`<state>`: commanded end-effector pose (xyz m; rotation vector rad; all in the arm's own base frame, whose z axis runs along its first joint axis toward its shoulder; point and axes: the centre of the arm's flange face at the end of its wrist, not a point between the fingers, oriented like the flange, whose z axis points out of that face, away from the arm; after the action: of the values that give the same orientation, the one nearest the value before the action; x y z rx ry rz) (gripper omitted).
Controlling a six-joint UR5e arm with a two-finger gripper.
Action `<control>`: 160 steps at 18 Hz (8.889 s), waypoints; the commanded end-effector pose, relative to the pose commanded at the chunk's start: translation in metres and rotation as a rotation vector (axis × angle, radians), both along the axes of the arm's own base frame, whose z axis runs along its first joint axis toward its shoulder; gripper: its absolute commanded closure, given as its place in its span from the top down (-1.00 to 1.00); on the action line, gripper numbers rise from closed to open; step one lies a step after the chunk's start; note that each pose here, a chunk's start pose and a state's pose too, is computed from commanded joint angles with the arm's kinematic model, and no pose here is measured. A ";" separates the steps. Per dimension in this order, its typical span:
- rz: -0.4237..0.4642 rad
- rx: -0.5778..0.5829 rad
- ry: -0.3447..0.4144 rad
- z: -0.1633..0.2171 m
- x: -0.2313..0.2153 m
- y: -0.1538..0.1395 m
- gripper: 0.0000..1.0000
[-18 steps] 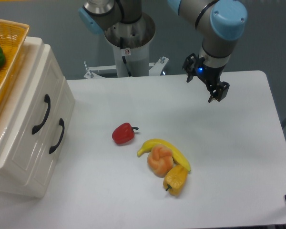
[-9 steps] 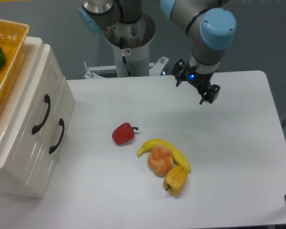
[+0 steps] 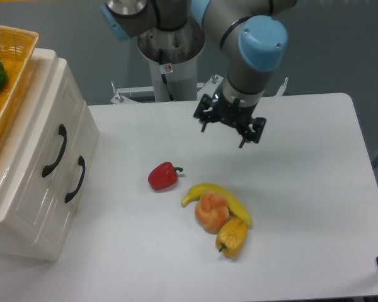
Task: Slide the top white drawer open
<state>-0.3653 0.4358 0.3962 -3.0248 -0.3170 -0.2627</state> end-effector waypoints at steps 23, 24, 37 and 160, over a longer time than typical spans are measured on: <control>0.279 -0.026 -0.152 0.004 0.138 0.104 1.00; 0.274 -0.018 -0.168 0.003 0.140 0.109 1.00; 0.120 0.030 -0.163 -0.008 0.177 0.146 1.00; 0.109 -0.026 -0.060 -0.010 0.118 0.119 1.00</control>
<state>-0.2472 0.5552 0.3859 -3.0164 -0.4924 -0.3433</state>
